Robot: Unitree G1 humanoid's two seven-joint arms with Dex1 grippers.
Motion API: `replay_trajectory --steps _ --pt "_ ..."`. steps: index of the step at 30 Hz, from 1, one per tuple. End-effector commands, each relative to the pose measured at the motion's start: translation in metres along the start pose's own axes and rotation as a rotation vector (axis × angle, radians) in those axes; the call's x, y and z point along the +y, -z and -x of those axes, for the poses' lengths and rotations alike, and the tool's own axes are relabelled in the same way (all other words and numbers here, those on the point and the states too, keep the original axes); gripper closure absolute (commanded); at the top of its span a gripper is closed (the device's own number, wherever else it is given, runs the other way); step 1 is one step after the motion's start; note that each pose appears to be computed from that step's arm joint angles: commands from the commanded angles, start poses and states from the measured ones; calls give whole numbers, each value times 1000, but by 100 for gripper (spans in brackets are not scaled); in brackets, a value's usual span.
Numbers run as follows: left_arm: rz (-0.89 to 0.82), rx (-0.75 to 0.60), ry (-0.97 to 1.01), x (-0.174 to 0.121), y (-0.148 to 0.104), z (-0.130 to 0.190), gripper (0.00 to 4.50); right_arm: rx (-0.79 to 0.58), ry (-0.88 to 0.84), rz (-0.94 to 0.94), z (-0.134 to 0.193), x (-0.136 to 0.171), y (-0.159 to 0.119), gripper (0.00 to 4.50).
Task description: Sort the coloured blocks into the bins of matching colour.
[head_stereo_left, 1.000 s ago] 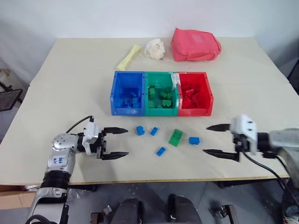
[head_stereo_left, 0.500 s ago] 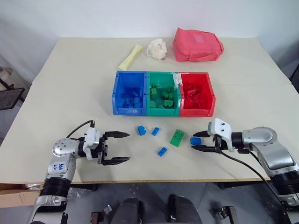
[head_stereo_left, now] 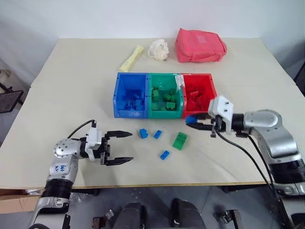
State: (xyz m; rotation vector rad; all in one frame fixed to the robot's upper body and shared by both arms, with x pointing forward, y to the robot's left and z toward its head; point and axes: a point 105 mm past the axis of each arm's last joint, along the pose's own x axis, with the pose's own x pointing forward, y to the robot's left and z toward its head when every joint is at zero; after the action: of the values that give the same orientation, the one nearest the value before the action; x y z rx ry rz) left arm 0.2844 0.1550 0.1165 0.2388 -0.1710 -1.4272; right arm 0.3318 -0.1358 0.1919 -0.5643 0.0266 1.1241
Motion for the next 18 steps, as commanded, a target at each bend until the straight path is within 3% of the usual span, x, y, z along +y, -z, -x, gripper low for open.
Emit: replay_trajectory --steps 1,18 --pt "-26 -20 -16 4 -6 0 0 -63 14 34 -16 -12 -21 361" --pt "-36 -30 -50 1 -6 -2 0 -262 31 107 -107 -42 -80 361"
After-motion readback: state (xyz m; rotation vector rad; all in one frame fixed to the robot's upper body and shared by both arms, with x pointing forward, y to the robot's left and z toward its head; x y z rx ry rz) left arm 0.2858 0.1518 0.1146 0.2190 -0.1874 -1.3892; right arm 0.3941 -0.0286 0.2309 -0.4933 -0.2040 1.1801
